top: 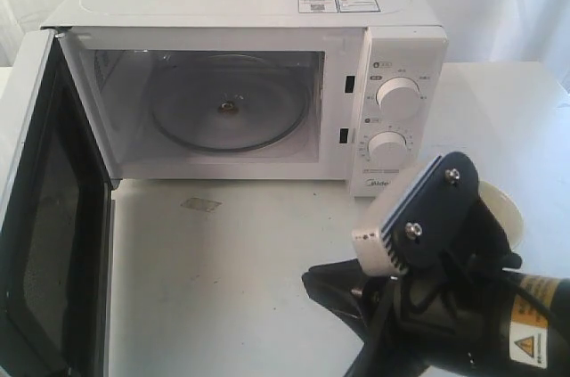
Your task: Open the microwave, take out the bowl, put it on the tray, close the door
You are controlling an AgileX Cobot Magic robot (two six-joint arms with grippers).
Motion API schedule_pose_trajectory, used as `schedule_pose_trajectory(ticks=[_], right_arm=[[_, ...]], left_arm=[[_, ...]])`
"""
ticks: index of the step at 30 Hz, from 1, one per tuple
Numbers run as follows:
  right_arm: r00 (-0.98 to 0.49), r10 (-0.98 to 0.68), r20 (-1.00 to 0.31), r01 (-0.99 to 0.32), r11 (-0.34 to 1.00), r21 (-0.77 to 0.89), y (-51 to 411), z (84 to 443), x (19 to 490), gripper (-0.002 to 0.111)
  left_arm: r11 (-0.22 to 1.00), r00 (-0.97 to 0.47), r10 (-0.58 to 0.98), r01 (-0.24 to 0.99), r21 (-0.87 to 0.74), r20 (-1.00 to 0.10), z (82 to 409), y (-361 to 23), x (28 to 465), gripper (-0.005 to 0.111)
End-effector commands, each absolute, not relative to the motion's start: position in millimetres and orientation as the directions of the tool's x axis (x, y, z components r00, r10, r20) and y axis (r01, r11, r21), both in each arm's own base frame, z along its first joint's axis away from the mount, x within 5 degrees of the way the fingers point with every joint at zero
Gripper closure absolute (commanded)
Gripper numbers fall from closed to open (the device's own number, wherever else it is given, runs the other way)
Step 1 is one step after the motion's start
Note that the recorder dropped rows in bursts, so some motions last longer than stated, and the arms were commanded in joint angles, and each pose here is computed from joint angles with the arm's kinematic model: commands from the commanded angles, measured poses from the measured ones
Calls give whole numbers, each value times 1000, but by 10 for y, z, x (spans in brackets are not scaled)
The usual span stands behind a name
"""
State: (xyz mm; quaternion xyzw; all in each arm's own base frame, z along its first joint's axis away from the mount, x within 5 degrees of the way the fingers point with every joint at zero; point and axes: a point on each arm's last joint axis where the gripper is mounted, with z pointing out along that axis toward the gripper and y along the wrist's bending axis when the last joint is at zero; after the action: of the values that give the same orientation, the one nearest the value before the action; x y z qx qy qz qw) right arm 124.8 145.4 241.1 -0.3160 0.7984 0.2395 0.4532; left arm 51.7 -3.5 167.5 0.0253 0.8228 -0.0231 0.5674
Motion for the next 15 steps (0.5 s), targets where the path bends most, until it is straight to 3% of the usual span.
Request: schedule_pose_trajectory(ticks=[1, 9, 15], right_arm=[[-384, -279, -880, -718, 690, 95, 1404, 2298, 1206, 108], [-374, -269, -887, -711, 697, 88, 1349, 2178, 1175, 108], [-374, -269, -887, -711, 697, 88, 1349, 2178, 1175, 108]], left_arm=[[990, -320, -107, 49, -129, -941, 1702, -53, 527, 107], [822, -32, -562, 81, -563, -826, 2003, -51, 573, 107], [740, 253, -671, 282, -611, -697, 2328, -11, 509, 107]])
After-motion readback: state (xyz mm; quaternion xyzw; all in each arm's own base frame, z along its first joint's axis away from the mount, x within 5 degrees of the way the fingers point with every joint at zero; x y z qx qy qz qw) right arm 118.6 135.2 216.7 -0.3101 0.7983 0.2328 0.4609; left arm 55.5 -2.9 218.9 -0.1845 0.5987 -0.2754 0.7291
